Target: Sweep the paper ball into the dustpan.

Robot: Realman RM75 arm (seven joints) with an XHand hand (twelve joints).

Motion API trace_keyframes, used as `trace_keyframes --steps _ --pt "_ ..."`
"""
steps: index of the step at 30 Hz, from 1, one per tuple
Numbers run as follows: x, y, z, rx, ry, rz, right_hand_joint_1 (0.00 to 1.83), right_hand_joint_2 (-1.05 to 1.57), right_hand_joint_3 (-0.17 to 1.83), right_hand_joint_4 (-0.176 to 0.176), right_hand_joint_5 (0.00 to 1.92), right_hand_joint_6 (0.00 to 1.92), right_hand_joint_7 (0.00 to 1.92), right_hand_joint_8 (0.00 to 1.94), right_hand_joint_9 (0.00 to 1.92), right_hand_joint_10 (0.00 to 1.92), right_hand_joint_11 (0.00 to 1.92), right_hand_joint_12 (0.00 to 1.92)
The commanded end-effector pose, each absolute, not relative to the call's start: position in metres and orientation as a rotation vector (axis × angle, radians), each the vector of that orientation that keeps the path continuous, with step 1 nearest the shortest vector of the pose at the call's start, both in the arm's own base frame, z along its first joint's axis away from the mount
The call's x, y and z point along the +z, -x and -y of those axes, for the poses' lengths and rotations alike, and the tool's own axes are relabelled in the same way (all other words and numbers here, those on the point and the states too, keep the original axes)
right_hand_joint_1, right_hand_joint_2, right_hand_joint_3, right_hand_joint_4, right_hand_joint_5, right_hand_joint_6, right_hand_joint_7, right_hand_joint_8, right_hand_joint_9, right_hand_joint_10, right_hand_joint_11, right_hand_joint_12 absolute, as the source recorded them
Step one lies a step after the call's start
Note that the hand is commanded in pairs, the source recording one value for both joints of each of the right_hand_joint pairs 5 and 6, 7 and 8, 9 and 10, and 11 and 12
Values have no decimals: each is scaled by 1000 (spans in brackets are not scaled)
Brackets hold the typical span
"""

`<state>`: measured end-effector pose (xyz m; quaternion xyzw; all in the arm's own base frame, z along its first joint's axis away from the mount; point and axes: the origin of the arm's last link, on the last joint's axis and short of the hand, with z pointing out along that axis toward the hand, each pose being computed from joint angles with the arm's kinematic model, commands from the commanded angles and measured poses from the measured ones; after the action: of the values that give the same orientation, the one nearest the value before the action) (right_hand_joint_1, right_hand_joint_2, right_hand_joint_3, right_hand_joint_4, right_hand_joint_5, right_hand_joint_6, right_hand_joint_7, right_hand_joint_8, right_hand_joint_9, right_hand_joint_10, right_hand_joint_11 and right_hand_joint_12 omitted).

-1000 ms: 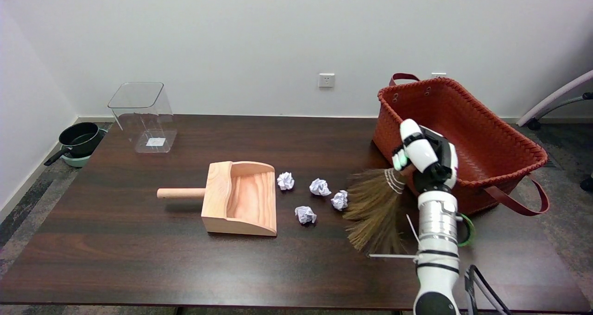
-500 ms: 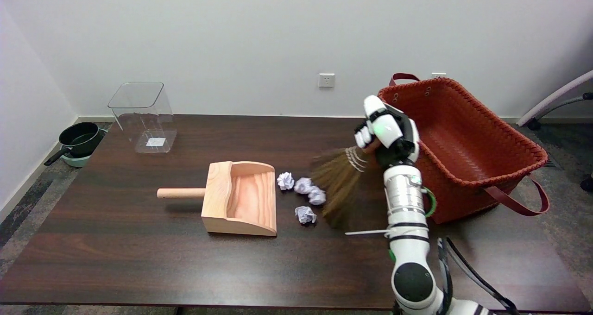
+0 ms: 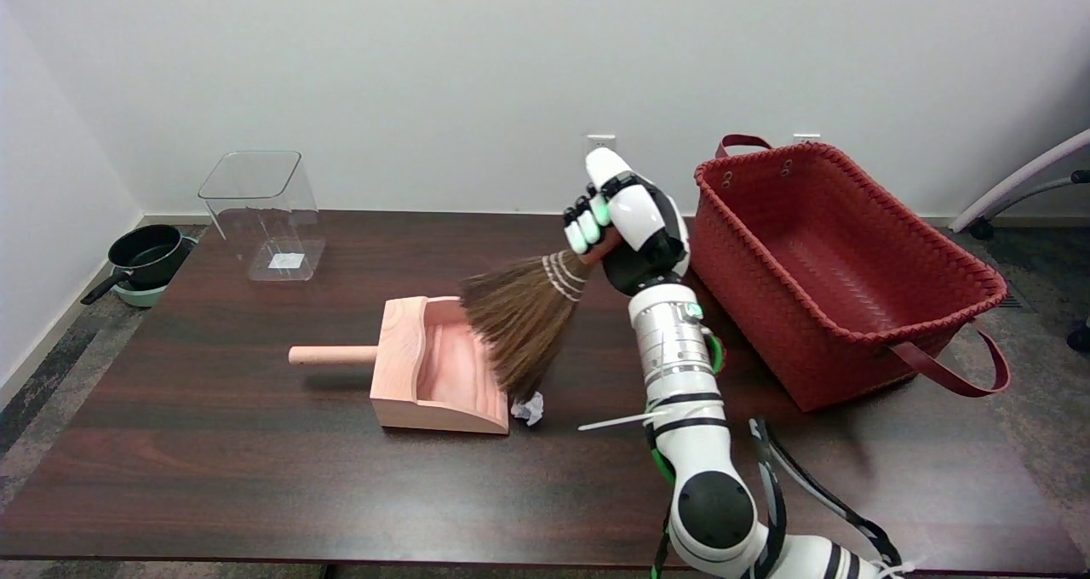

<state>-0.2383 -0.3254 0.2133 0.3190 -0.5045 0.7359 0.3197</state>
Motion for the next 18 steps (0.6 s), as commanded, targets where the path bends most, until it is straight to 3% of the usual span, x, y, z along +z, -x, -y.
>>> trace_keyframes --steps 1,10,18 --pt "199 207 318 1893 -967 1507 863 1565 1569 0 1920 1920 1920 1920 1920 1920 1920 1920" --pt "233 191 324 1837 -1033 1544 845 1571 1496 0 1920 1920 1920 1920 1920 1920 1920 1920" --pt "292 208 315 1867 -927 1377 847 1571 1440 0 1920 1920 1920 1920 1920 1920 1920 1920"
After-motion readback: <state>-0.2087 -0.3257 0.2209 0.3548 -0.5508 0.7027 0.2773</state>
